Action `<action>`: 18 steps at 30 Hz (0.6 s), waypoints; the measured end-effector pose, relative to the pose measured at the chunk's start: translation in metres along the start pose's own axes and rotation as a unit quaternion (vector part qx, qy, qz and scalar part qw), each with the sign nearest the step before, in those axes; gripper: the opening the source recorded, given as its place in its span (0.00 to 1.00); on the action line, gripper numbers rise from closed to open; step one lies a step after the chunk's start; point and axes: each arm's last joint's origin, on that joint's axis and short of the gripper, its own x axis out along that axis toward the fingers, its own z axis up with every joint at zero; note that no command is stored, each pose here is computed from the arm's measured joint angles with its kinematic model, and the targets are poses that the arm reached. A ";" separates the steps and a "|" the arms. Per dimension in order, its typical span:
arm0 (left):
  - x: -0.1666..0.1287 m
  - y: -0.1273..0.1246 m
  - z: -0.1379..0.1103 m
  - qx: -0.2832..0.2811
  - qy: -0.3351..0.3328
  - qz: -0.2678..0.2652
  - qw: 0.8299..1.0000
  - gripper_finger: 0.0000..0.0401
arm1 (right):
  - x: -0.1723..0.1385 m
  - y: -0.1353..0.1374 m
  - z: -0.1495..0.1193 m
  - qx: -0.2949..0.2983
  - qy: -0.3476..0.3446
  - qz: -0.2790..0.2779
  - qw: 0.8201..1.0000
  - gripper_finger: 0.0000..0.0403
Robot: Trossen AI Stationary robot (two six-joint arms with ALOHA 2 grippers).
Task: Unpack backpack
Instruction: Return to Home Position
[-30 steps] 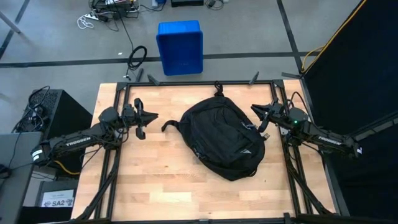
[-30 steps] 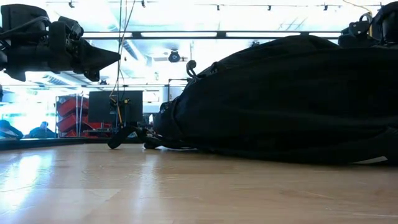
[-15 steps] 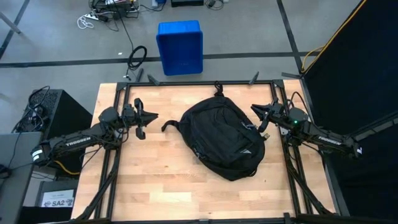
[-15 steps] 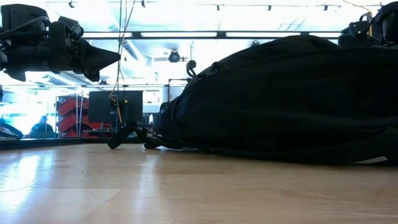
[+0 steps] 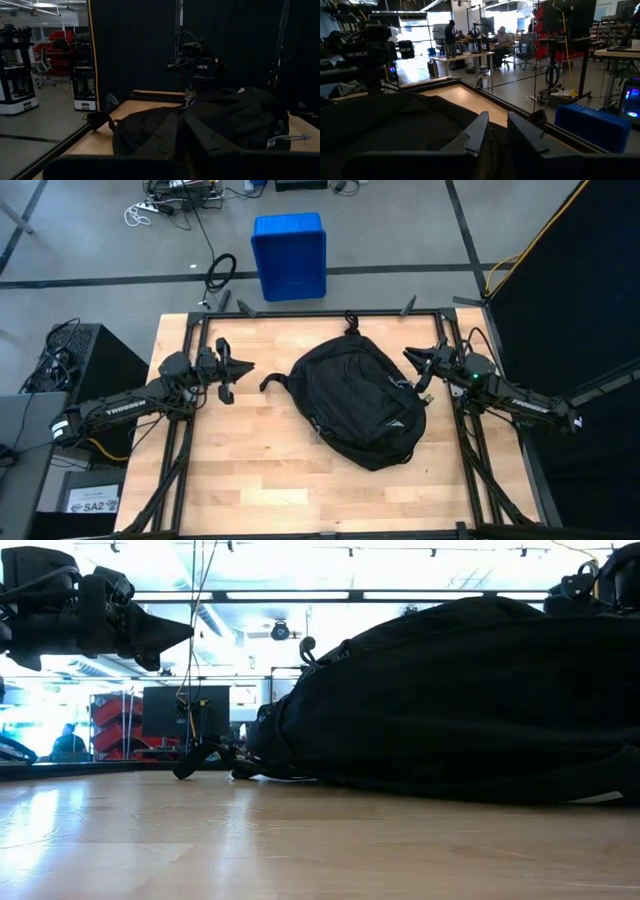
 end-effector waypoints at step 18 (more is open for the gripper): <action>0.000 0.000 0.000 0.000 0.000 0.000 1.000 0.00 | 0.000 0.000 0.000 0.000 0.000 0.000 1.000 0.07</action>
